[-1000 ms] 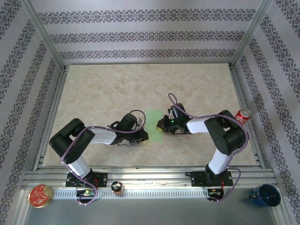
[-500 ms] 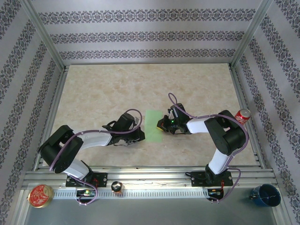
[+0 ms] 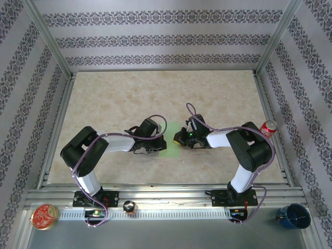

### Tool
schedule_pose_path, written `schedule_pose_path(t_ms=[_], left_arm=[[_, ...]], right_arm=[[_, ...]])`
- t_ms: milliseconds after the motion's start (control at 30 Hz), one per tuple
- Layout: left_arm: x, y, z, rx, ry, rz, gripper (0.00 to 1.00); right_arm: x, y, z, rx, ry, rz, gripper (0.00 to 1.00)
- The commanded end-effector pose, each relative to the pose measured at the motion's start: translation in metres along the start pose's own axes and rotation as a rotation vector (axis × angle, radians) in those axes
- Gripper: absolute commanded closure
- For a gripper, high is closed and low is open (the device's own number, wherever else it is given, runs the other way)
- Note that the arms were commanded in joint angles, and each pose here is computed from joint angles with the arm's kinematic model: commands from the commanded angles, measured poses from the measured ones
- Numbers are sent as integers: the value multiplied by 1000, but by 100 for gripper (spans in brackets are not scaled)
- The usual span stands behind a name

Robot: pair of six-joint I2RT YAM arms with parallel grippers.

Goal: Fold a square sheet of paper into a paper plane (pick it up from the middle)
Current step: Fold the triangle a second time at the center of the table.

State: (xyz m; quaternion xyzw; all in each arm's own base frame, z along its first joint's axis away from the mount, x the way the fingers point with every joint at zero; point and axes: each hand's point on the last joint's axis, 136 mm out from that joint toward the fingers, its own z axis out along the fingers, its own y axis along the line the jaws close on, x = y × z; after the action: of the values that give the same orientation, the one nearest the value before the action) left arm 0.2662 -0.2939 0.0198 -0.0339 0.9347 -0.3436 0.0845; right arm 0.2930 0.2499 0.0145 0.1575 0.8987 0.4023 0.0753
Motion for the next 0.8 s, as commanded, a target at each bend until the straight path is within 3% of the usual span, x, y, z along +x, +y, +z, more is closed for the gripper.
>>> schedule_pose_path(t_ms=[0, 167, 333, 567, 767], left_arm=[[13, 23, 1, -55, 31, -12, 96], [25, 38, 2, -75, 46, -30, 96], [26, 39, 1, -80, 45, -27, 97], [24, 36, 3, -78, 48, -21, 97], [24, 38, 1, -85, 48, -15, 100]], right_arm=[[8, -22, -1, 85, 11, 19, 100], [10, 7, -10, 28, 5, -76, 100], [30, 28, -5, -18, 79, -144, 100], [47, 8, 20, 35, 138, -91, 100], [25, -18, 10, 85, 72, -28, 100]])
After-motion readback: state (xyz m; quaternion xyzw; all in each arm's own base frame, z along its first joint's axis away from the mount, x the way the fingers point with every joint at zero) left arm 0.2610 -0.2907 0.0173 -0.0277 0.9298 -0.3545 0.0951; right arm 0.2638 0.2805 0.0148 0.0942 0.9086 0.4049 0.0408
